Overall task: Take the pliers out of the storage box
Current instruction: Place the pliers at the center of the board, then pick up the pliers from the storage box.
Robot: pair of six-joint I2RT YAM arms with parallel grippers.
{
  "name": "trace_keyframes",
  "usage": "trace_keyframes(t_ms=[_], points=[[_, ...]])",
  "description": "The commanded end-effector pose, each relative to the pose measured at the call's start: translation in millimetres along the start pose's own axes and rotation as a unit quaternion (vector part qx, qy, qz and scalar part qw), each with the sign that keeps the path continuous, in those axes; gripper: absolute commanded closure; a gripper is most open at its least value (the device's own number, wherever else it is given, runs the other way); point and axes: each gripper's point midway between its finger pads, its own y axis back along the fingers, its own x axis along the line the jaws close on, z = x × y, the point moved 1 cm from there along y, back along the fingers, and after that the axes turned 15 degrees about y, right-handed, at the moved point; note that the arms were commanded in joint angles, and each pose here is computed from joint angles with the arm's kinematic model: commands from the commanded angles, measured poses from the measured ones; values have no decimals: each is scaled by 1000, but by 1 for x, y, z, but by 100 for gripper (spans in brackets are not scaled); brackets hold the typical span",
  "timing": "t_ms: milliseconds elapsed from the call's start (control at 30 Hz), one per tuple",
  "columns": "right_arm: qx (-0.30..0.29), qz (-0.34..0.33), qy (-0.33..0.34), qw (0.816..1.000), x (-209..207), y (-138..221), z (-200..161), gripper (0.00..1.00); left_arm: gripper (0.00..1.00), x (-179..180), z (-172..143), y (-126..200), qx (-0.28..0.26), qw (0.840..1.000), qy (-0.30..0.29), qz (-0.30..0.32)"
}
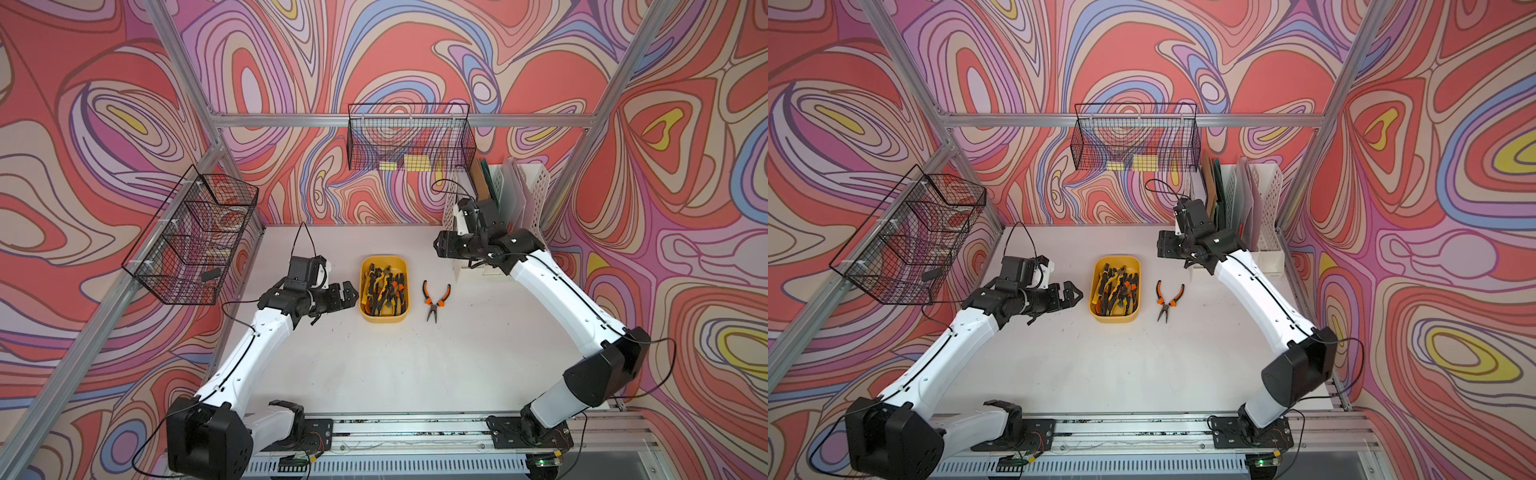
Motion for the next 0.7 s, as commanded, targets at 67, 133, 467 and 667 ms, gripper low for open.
trace_keyframes(t_ms=[67,133,467,667], points=[[11,-4,6,1000,-5,8,-32,31,1,-23,8,1,15,999,-29,16],[18,16,4,1000,0,12,-46,32,0,-35,7,-4,42,998,-46,22],[27,48,-24,998,5,20,-89,36,26,-49,21,-50,110,990,-32,77],[36,50,-25,998,5,14,-99,36,26,-54,27,-79,134,985,-31,102]])
